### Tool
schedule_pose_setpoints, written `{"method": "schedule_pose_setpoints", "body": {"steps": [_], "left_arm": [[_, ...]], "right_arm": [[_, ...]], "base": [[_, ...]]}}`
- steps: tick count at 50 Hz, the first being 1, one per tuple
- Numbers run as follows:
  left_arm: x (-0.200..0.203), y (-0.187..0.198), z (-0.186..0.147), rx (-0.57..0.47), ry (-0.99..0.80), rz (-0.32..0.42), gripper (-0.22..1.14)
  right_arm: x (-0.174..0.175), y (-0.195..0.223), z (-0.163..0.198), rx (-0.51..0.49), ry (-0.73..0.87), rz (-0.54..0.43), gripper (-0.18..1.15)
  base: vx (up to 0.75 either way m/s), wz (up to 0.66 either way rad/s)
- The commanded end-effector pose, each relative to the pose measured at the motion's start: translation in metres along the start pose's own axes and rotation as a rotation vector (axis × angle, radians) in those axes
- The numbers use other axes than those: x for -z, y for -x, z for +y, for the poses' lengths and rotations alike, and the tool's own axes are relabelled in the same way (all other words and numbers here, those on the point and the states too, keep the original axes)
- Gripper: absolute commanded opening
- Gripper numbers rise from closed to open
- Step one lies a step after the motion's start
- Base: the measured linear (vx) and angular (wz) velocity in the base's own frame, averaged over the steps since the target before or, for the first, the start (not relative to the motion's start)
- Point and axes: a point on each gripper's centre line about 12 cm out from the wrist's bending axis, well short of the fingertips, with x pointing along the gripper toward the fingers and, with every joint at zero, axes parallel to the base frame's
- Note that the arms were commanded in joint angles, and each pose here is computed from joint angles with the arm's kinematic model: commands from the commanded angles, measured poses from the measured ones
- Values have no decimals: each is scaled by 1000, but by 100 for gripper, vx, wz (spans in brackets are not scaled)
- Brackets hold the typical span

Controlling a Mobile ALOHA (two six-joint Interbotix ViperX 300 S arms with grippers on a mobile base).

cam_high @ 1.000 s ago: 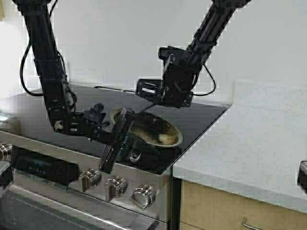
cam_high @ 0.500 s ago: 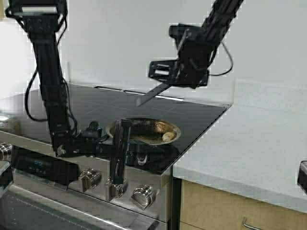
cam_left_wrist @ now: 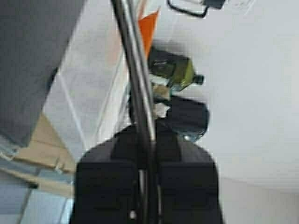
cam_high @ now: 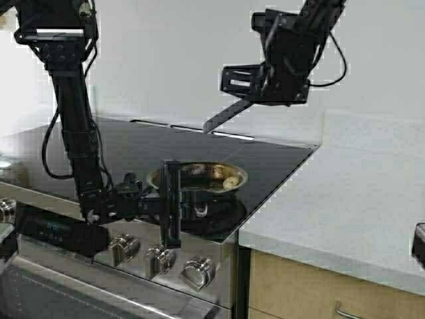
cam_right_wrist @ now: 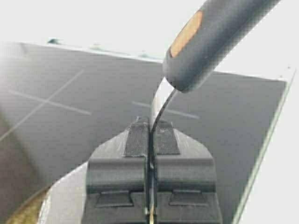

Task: Add oil to the pan and cook the shrimp and serve it

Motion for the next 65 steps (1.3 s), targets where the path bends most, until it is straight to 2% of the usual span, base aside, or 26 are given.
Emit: {"method": "schedule_pose_setpoints", "body": {"steps": [1, 14, 33, 50, 53, 56, 65], "left_arm": [[-3, 6, -8, 22, 29, -32, 3], [-14, 15, 1, 19, 42, -60, 3], [-10, 11, 6, 3, 30, 8, 3], [-12, 9, 10, 4, 48, 10, 5], [-12, 9, 10, 5, 42, 12, 12], [-13, 8, 9, 7, 29, 12, 26], [-16, 6, 4, 11, -6, 8, 94]], "right_arm": [[-34, 6, 3, -6, -32, -69, 8], [-40, 11, 2, -5, -39, -78, 8], [-42, 14, -1, 5, -44, -81, 8], [-39, 17, -4, 12, -38, -77, 8], [-39, 17, -5, 13, -38, -77, 8], [-39, 17, -4, 11, -40, -77, 8], [-39, 17, -4, 11, -42, -78, 8]], "base": [[0, 0], [0, 0], [0, 0], [0, 0], [0, 0], [0, 0], [0, 0]]}}
